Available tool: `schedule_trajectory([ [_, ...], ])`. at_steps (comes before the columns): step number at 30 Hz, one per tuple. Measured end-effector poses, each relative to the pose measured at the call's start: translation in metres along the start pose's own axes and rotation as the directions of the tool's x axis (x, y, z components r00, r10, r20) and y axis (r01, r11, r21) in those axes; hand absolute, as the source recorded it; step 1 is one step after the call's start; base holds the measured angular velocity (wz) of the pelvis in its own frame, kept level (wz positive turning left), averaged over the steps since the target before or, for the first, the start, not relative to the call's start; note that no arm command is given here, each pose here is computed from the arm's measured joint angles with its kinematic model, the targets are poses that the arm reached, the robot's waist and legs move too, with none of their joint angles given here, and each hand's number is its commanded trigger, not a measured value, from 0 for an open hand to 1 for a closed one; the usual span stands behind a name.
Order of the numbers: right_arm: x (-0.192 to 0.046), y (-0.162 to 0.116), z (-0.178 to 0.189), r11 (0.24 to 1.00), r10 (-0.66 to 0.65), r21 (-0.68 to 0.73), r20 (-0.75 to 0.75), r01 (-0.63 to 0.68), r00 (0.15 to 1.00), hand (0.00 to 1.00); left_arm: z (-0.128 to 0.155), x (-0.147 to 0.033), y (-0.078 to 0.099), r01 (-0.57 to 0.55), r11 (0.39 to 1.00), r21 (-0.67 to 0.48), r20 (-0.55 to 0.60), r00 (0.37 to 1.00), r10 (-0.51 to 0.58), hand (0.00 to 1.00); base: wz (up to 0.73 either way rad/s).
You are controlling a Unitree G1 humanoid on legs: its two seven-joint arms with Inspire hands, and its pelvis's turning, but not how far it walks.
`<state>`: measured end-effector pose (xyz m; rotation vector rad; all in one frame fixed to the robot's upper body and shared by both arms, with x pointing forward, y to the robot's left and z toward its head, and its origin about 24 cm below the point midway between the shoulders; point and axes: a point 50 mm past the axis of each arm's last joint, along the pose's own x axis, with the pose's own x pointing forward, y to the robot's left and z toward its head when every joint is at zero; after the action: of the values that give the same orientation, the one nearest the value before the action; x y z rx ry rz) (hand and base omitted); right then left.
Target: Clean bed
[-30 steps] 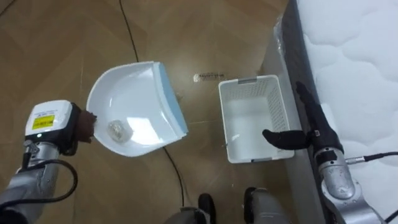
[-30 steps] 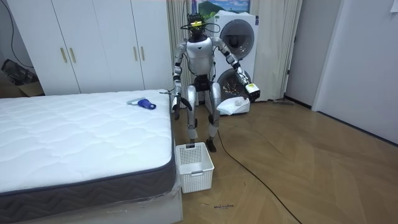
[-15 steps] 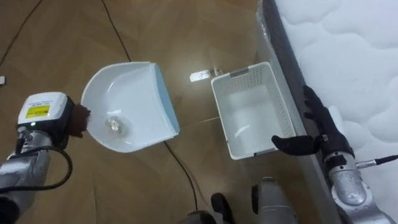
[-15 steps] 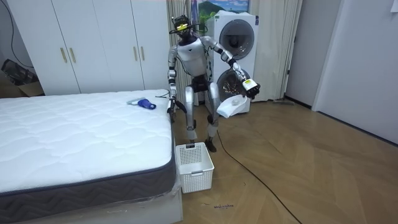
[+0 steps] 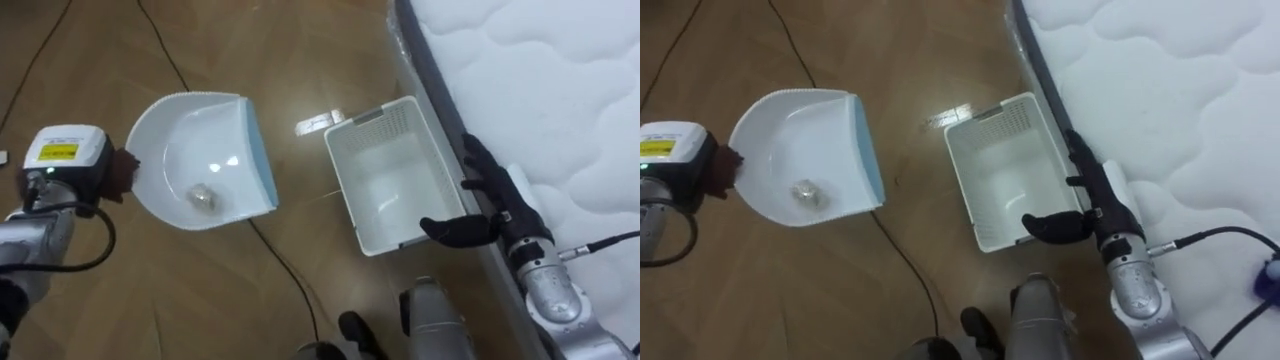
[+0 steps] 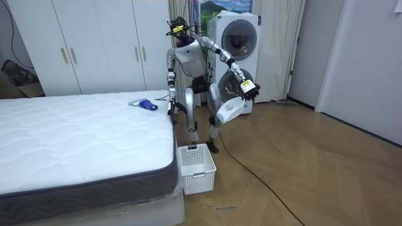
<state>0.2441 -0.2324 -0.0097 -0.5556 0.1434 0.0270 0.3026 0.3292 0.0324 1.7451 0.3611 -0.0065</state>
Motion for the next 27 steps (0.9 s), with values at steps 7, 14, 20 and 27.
schedule_trajectory([
  [7,0.000,-0.002,0.003,1.000,0.007,-0.007,0.017,-0.006,1.000,0.00,0.008,0.012,0.023,-0.019,0.997,0.080,0.020,1.000,0.017,1.00,-0.05],
  [14,0.001,0.000,0.005,1.000,0.017,0.007,0.024,-0.017,1.000,0.00,0.012,0.015,0.026,-0.003,0.993,0.122,0.030,1.000,-0.001,1.00,-0.12],
  [20,0.002,0.000,0.005,1.000,0.018,0.020,0.022,-0.019,1.000,0.00,0.012,0.016,0.026,0.020,0.989,0.144,0.026,0.999,-0.024,1.00,-0.01],
  [27,0.002,0.000,0.006,0.999,0.013,0.033,0.028,-0.014,1.000,0.00,0.011,0.016,0.026,0.029,0.989,0.147,0.015,0.999,-0.031,1.00,0.00],
])
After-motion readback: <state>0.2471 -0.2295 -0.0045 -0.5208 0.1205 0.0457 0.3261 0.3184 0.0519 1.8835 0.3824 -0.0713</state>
